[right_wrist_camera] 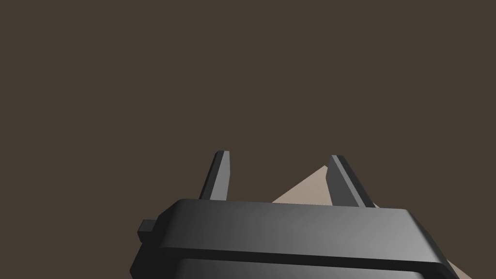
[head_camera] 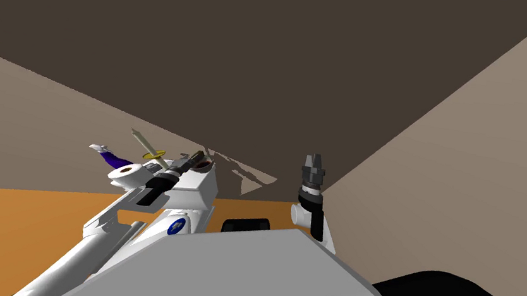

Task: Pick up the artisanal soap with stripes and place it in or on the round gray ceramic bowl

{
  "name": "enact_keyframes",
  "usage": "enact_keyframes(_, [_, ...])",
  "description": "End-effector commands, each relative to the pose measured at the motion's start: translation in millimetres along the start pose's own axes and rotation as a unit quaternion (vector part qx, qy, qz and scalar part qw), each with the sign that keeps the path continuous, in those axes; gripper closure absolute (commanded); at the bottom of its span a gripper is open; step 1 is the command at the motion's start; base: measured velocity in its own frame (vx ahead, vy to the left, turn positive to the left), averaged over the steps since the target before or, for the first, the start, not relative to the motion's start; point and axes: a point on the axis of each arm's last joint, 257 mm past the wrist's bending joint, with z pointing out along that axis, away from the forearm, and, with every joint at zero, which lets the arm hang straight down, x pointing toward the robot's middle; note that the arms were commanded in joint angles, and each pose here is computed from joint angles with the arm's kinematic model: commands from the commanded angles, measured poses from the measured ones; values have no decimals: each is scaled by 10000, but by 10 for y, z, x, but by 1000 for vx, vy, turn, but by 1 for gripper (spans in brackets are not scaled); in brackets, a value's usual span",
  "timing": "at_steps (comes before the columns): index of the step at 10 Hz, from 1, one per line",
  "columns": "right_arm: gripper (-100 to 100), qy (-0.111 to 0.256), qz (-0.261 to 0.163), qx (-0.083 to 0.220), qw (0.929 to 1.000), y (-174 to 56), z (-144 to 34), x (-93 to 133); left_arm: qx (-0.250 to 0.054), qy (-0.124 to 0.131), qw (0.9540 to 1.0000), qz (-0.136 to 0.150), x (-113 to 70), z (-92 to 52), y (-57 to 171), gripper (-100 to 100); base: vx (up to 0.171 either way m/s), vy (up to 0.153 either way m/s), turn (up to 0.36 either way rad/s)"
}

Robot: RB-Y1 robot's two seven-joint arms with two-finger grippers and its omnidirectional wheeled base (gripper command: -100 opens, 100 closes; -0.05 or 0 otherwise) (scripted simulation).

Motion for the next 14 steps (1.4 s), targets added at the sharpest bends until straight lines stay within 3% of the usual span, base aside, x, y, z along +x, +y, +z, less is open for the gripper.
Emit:
enact_keyframes(1, [0,0,0,0,10000,0,0,0,0,0,10000,0,0,0,0,-100,0,0,0])
enact_keyframes(4, [0,0,0,0,10000,0,0,0,0,0,10000,0,0,0,0,-100,0,0,0])
enact_keyframes(5, [0,0,0,0,10000,0,0,0,0,0,10000,0,0,0,0,0,0,0,0])
enact_keyframes(6, [0,0,0,0,10000,0,0,0,-31,-6,10000,-2,-113,19,44,-100,-15,-8,-31])
enact_keyframes(13, [0,0,0,0,10000,0,0,0,-133,-25,9999,-24,-557,89,156,-100,-23,-11,-29])
enact_keyframes(14, [0,0,0,0,10000,0,0,0,-122,-24,9999,-15,-512,67,152,-100,-11,-4,-2])
